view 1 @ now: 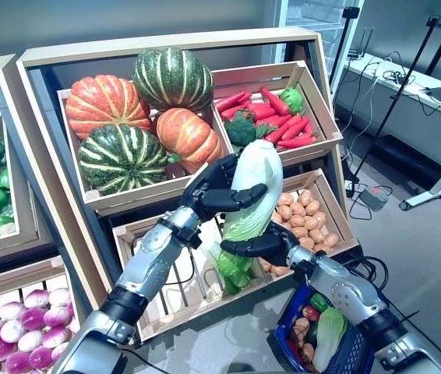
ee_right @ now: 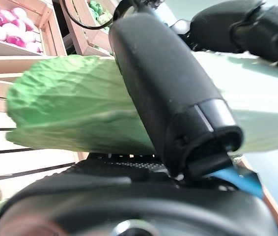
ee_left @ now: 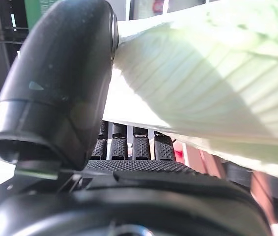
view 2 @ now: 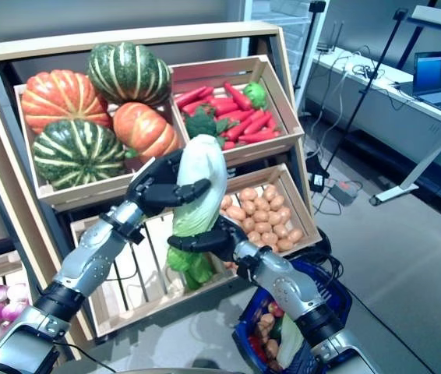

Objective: Put vegetables into the basket

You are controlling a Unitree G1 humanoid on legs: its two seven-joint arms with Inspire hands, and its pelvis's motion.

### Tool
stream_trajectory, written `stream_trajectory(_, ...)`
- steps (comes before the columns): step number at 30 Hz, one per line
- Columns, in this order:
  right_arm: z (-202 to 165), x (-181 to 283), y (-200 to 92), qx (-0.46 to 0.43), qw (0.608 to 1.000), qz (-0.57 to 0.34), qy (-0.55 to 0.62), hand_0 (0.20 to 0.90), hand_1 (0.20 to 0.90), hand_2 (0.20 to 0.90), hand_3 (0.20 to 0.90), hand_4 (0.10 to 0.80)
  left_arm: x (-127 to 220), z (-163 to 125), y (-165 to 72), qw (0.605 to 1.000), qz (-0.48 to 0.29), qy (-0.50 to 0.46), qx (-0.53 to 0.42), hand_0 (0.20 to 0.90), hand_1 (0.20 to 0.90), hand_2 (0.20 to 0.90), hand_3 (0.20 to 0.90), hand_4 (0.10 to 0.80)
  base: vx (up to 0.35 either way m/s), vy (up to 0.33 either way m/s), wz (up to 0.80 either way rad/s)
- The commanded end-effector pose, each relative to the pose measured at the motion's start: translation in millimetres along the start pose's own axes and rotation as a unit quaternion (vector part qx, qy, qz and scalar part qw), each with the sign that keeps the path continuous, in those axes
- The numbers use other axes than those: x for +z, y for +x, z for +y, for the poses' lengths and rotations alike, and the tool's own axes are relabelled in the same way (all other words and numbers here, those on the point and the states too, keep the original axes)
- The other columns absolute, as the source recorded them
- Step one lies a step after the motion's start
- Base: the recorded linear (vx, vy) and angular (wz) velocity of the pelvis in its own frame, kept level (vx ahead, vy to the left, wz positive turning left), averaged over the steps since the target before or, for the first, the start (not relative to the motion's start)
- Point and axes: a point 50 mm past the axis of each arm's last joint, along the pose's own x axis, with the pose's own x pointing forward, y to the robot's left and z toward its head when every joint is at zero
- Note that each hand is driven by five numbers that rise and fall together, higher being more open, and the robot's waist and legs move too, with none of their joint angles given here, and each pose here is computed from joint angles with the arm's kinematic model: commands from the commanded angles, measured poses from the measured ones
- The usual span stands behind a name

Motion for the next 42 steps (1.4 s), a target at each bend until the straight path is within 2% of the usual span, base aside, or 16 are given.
stream_trajectory(1,28.1,92.0,11.4,0.065,0.977,-0.193,-0.070,0.900,0.900,0.900,0.900,0.800,20.3,10.8,14.0,0.999,-0.038,0.024,-0.012,0.300,0.300,0.300,0.300,0.400,0.000,0.000,0.00)
stream_trajectory(11,31.4,100.0,12.7,0.078,0.974,-0.201,-0.062,0.900,0.900,0.900,0.900,0.800,7.6,11.8,12.1,0.999,-0.027,0.011,-0.022,0.300,0.300,0.300,0.300,0.400,0.000,0.000,0.00)
stream_trajectory(25,28.0,65.5,24.5,0.088,0.989,-0.122,0.014,0.900,0.900,0.900,0.900,0.800,48.2,-28.2,25.8,0.986,-0.136,0.002,-0.099,0.300,0.300,0.300,0.300,0.400,0.000,0.000,0.00)
stream_trajectory(34,34.7,46.0,32.3,0.115,0.989,-0.075,0.048,0.900,0.900,0.900,0.900,0.800,57.7,-40.0,32.0,0.981,-0.153,-0.001,-0.117,0.300,0.300,0.300,0.300,0.400,0.000,0.000,0.00)
stream_trajectory(42,42.5,57.5,39.2,0.141,0.985,-0.087,0.052,0.900,0.900,0.900,0.900,0.800,58.9,-45.4,35.9,0.980,-0.148,-0.007,-0.133,0.300,0.300,0.300,0.300,0.400,0.000,0.000,0.00)
